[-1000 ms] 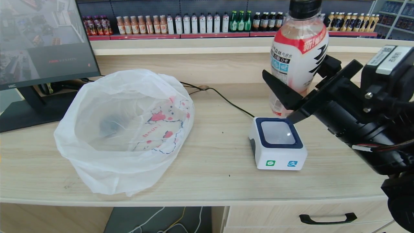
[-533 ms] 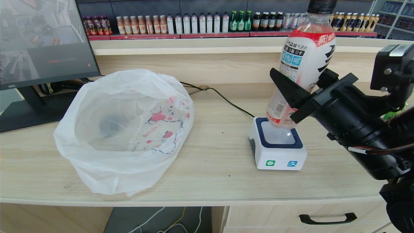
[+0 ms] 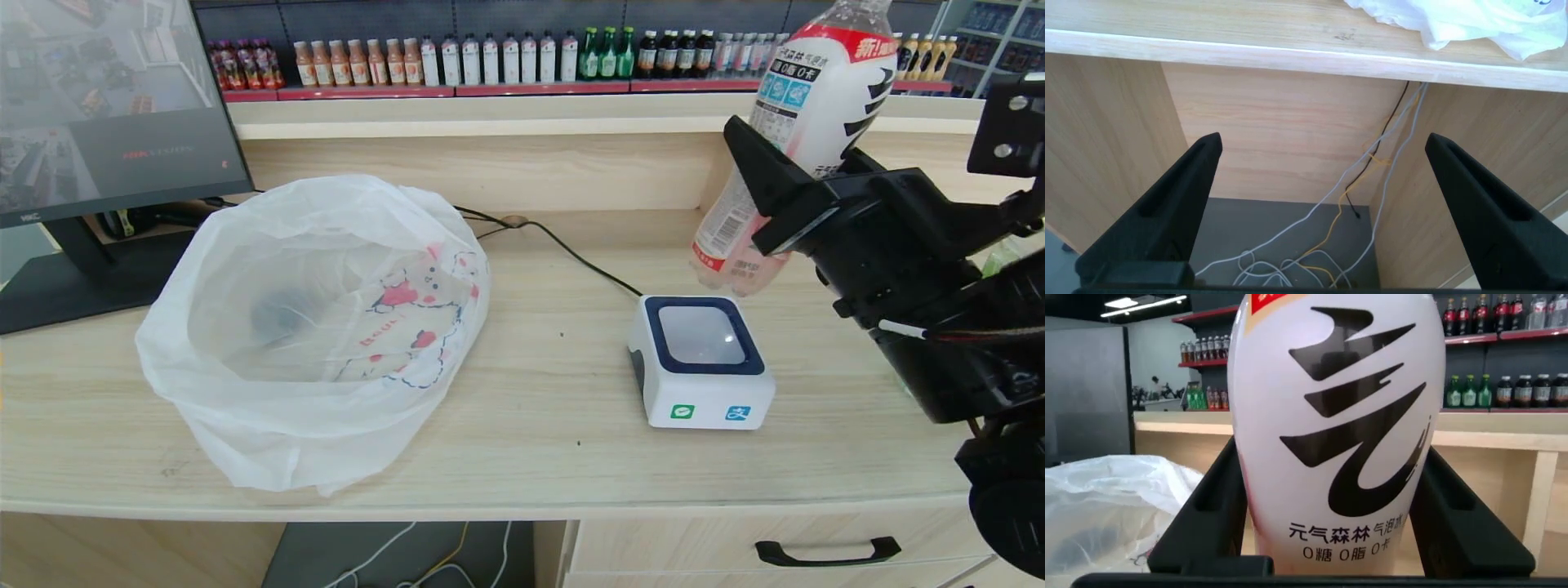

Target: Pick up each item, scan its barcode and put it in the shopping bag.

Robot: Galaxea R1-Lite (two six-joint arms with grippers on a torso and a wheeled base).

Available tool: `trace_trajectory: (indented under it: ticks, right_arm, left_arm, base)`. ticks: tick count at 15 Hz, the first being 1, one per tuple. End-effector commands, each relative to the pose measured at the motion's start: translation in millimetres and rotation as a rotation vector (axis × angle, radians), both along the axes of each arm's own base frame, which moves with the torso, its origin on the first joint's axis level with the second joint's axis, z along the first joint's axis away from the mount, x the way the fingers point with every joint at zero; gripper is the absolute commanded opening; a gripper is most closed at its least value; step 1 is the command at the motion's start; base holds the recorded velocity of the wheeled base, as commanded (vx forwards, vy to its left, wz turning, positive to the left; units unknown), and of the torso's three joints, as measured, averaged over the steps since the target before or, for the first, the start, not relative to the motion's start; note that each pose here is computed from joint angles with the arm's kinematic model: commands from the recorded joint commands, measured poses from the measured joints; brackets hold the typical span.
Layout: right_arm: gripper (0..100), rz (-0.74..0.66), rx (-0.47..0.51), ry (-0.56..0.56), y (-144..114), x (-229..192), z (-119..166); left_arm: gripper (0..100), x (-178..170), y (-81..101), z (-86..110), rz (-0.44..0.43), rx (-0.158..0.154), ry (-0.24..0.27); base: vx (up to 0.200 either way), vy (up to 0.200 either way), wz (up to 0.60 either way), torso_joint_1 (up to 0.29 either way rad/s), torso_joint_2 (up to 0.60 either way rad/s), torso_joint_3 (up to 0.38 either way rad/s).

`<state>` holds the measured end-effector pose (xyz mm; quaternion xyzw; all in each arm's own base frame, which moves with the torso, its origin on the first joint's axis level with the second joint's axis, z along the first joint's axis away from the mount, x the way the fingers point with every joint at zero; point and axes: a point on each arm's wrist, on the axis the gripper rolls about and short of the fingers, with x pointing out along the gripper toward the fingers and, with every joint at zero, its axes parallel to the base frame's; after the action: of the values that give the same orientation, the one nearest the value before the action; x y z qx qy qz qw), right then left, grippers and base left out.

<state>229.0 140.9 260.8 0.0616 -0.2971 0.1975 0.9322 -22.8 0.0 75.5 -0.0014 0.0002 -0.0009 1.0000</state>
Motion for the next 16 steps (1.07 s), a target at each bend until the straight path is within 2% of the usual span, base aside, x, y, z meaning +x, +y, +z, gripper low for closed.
trace_trajectory:
  ticks: [1, 5, 10, 16]
  right_arm:
    - [0, 0.001, 0.006, -0.007, -1.0, -1.7, 2.3]
    - [0, -0.020, 0.010, -0.012, -5.5, 1.3, 3.8]
    - [0, -0.021, 0.011, -0.013, -6.6, 0.9, 4.2]
    - [0, -0.021, 0.008, -0.008, -5.3, 3.1, 2.5]
  left_arm:
    - [100, 0.0, 0.0, 0.0, 0.000, 0.000, 0.000]
    - [100, 0.0, 0.0, 0.0, -0.001, 0.000, 0.000]
    - [100, 0.0, 0.0, 0.0, 0.000, 0.001, 0.000]
    - [100, 0.0, 0.0, 0.0, -0.001, -0.002, 0.000]
  base:
    - [-0.200, 0.000, 0.00, 0.012, 0.00, 0.002]
    - [-0.200, 0.000, 0.00, 0.006, 0.00, 0.001]
    - [0.000, 0.000, 0.00, 0.000, 0.00, 0.000]
    - [0.000, 0.200, 0.00, 0.004, 0.00, 0.003]
